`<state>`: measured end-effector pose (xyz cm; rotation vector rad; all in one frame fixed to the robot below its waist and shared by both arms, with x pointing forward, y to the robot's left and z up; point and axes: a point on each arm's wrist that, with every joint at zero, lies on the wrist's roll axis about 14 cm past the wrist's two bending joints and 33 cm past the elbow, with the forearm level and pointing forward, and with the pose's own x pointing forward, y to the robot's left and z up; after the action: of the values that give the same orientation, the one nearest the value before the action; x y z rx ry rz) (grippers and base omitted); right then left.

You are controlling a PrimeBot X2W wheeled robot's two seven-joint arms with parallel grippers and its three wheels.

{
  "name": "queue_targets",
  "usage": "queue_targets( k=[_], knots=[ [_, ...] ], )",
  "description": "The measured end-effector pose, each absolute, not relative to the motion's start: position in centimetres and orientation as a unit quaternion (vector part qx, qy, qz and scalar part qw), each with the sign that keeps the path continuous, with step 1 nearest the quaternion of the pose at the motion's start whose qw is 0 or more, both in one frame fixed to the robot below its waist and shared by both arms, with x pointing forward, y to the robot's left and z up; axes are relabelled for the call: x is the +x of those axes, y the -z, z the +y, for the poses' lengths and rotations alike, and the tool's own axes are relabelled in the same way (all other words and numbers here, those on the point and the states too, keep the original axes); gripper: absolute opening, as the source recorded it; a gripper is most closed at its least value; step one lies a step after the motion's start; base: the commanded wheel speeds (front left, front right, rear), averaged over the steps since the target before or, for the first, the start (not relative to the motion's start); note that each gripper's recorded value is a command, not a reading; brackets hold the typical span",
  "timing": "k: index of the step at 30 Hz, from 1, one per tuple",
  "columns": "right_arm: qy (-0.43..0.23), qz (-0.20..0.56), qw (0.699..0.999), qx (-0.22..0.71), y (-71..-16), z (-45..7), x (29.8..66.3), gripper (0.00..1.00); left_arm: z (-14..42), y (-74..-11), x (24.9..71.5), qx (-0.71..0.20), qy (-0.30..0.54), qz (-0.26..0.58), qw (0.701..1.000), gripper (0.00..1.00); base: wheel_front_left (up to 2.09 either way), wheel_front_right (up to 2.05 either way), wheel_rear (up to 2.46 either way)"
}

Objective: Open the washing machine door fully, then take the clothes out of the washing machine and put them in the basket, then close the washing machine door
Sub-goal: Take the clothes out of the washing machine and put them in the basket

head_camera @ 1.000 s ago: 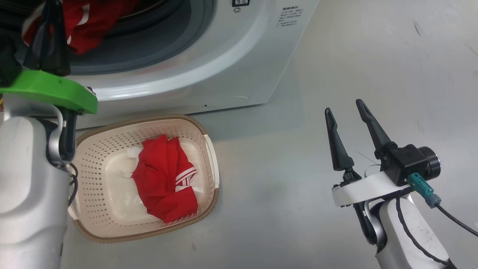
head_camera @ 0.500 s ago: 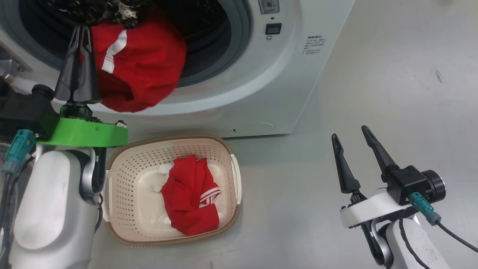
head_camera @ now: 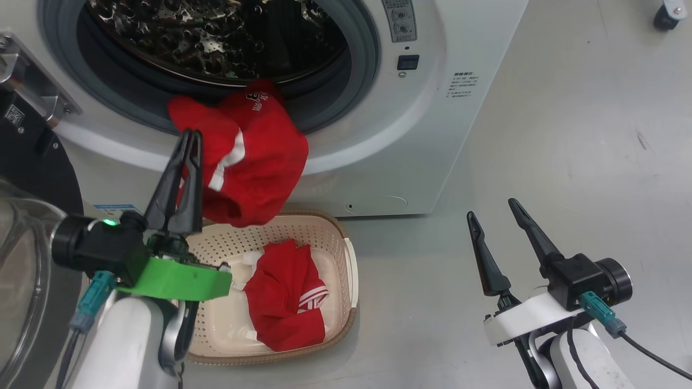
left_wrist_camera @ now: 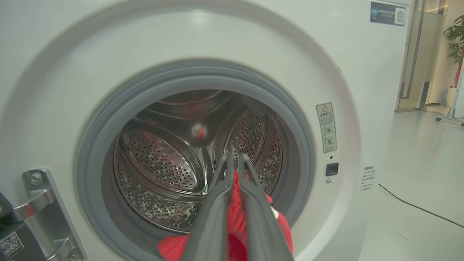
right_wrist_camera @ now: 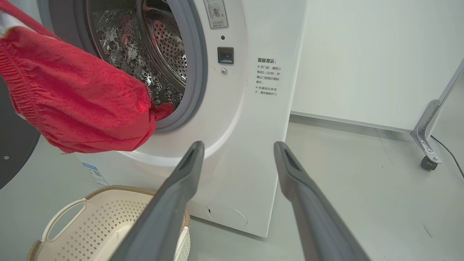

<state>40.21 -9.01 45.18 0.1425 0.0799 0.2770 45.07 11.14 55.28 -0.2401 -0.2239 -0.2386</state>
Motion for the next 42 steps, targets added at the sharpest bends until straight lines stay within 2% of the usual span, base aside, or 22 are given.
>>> queue_targets(
  k=[8, 18, 29, 40, 42],
  knots=[
    [-0.128, 0.041, 0.988, 0.074, -45.0, -9.5, 40.5, 1.00, 8.4, -45.9, 42.1, -0.163, 0.133, 0.054, 0.976, 0.00, 0.00, 0.00, 0.00],
    [-0.127, 0.058, 0.987, 0.079, -43.6, -9.4, 40.8, 1.00, 7.8, -37.1, 39.7, -0.197, 0.113, 0.210, 0.951, 0.00, 0.00, 0.00, 0.00],
    [-0.116, 0.067, 0.988, 0.083, -42.3, -10.2, 42.2, 1.00, 8.9, -30.5, 41.0, -0.214, 0.067, 0.315, 0.922, 0.00, 0.00, 0.00, 0.00],
    [-0.093, 0.087, 0.989, 0.077, -40.0, -11.8, 43.8, 1.00, 7.6, -25.8, 44.0, -0.229, 0.054, 0.367, 0.900, 0.00, 0.00, 0.00, 0.00],
    [-0.089, 0.090, 0.989, 0.076, -39.6, -12.1, 44.1, 1.00, 7.4, -25.0, 44.2, -0.233, 0.054, 0.376, 0.895, 0.47, 0.00, 0.00, 0.00]
  ],
)
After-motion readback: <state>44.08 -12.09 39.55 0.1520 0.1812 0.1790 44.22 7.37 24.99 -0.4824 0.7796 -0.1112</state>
